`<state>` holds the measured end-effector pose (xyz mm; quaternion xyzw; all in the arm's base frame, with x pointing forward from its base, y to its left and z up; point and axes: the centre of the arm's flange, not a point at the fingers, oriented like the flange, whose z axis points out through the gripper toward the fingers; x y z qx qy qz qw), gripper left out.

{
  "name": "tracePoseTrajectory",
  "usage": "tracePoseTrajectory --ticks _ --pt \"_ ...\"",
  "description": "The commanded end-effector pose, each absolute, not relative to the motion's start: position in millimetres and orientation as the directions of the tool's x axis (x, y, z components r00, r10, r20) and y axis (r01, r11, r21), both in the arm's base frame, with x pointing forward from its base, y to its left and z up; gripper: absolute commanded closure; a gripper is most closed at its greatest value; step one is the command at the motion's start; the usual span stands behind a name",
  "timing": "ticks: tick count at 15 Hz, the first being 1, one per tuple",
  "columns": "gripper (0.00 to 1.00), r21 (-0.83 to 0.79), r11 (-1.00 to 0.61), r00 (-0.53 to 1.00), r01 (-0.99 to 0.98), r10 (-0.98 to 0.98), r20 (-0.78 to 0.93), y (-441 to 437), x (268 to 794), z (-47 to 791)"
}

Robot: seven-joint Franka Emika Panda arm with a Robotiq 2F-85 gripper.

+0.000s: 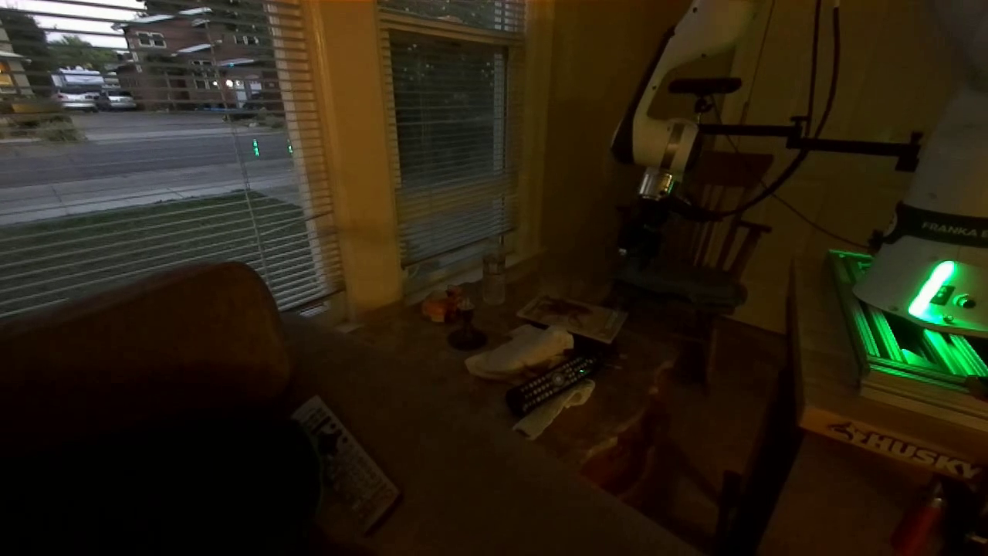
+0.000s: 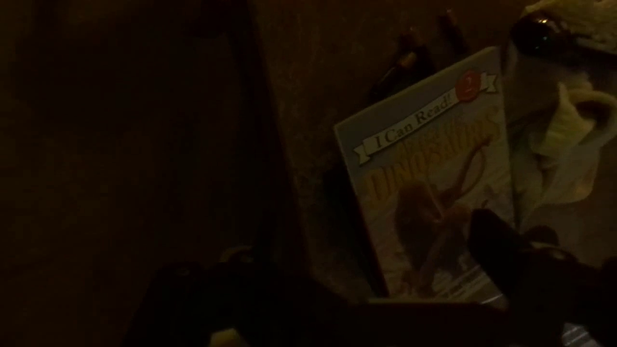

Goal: Put the book on the shelf.

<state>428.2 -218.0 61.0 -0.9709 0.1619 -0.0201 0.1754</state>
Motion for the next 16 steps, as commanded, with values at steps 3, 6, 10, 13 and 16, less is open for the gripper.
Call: tracePoseTrajectory --ticks 3,6,10,13,16 --pt "0.00 -0.269 -0.962 0.986 -0.047 -0.088 0.145 -132 392 142" --pt "0.00 -0.195 -0.978 0.977 0.072 0.030 0.212 -99 385 172" --pt "0.00 -0.146 -0.983 0.968 0.115 0.078 0.241 -93 401 176" --pt "0.00 -0.115 -0.980 0.949 0.160 0.121 0.290 -82 393 198" --pt "0.00 -0.111 -0.980 0.948 0.163 0.125 0.291 -84 391 199"
